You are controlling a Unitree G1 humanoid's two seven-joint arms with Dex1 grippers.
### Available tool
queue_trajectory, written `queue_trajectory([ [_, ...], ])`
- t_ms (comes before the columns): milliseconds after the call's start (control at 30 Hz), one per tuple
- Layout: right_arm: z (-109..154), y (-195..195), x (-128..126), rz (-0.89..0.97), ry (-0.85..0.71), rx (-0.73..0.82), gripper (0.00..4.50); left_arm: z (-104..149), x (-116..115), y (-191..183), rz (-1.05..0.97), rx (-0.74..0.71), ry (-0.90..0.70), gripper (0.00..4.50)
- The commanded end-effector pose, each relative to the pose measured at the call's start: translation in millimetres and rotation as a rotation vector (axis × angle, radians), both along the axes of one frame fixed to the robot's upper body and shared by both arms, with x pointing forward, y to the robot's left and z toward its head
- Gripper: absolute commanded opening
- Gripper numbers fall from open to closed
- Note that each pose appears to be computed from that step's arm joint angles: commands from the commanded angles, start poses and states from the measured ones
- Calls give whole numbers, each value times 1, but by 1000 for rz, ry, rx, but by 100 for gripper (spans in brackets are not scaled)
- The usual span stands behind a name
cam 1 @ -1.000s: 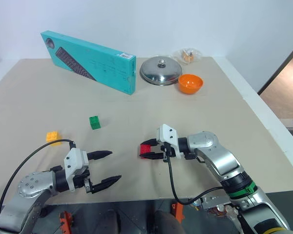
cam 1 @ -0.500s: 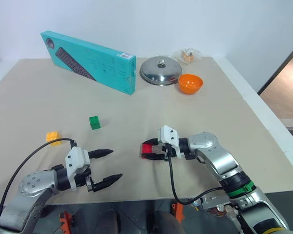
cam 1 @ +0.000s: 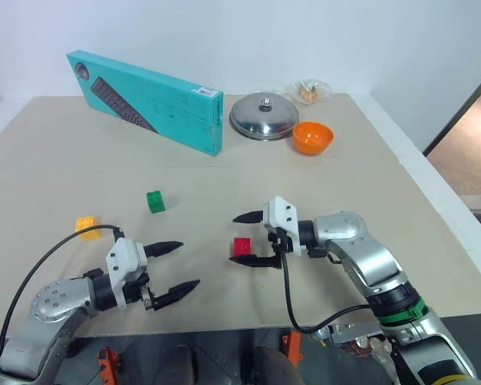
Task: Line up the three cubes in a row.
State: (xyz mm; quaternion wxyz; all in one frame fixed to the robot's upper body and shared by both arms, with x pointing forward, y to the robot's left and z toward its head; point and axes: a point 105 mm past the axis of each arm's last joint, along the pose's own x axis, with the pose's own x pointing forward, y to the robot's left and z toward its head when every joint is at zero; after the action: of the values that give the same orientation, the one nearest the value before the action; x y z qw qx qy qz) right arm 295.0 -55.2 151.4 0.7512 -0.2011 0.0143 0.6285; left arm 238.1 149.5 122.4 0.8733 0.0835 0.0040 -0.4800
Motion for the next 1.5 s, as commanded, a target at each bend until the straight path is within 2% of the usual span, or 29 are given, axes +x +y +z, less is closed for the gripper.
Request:
queue_trajectory([
  [33, 28, -6, -12, -45, -44, 80, 448, 11, 17, 17, 173, -26, -35, 450],
  [300, 37, -6, -28, -132, -40, 144, 448, 17, 36, 40, 466, -62, -84, 450],
  [533, 36, -6, -20, -182, -145, 100, 448, 18, 62, 62, 603, -47, -57, 450],
  [1000, 43, -11, -6, -202, -209, 88, 448, 1, 80, 46, 780, -110, 33, 450],
  [1300, 42, -15, -4, -221, -215, 77, 448, 0, 86, 31, 788, -135, 45, 450],
  [1500, 49, -15, -4, -228, -138, 164, 448, 1, 97, 32, 851, -151, 49, 450],
])
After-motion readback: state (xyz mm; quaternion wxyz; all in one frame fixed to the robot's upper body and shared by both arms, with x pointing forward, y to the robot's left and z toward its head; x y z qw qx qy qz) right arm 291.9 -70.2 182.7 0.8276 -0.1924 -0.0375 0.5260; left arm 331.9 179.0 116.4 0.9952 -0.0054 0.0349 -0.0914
